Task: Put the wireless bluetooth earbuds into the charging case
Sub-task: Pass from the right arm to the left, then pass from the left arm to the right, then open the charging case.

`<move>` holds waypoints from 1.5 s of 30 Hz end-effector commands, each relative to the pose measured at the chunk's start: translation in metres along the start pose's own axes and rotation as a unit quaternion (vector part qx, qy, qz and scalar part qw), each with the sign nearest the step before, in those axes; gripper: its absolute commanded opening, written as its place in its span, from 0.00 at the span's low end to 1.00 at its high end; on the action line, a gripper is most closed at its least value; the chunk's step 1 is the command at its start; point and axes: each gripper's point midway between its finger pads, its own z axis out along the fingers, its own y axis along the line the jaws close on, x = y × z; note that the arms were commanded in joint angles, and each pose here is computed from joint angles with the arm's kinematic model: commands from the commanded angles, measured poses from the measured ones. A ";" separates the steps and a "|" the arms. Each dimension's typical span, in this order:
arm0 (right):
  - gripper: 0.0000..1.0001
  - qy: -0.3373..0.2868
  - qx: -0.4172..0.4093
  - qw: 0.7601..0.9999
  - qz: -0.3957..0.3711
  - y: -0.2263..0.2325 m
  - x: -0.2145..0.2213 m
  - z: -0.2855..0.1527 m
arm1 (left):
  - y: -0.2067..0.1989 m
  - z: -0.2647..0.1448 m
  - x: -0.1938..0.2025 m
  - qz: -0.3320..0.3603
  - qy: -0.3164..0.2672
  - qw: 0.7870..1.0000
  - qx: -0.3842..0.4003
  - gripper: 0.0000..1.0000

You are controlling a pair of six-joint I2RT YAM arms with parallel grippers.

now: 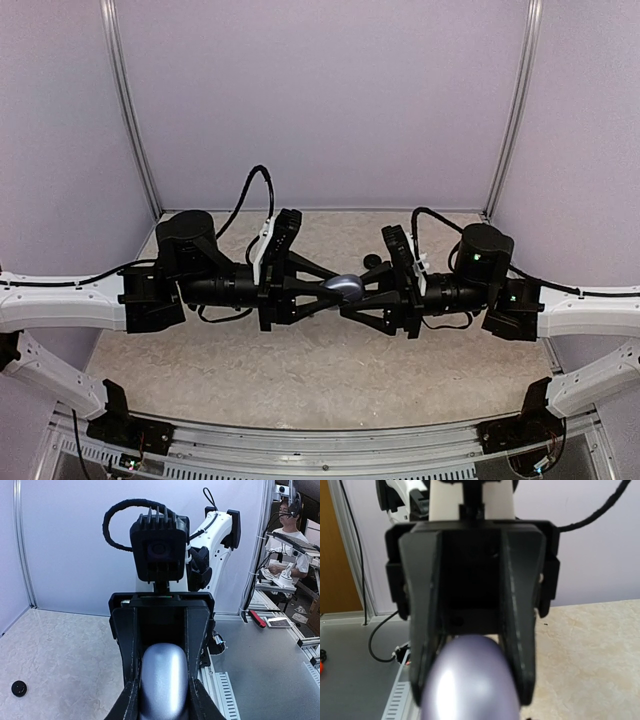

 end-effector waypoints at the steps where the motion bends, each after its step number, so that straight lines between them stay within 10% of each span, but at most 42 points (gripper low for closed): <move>1: 0.38 -0.007 0.001 1.000 -0.002 -0.001 -0.009 0.002 | -0.006 -0.001 -0.022 0.015 -0.031 0.999 0.007 0.13; 9: 0.26 -0.013 -0.003 1.000 -0.008 0.002 -0.012 0.001 | -0.004 0.000 -0.020 0.013 -0.028 1.000 0.005 0.14; 14: 0.15 -0.017 -0.007 1.000 -0.016 0.004 -0.014 -0.002 | 0.002 -0.001 -0.019 0.011 -0.025 1.000 -0.013 0.36; 21: 0.06 -0.013 -0.013 0.999 -0.027 0.007 -0.012 -0.002 | 0.015 -0.009 -0.025 0.004 -0.032 0.998 -0.052 0.41; 45: 0.00 -0.028 0.025 0.999 -0.017 -0.001 -0.010 -0.018 | 0.057 -0.052 -0.038 -0.016 -0.069 0.988 -0.140 0.52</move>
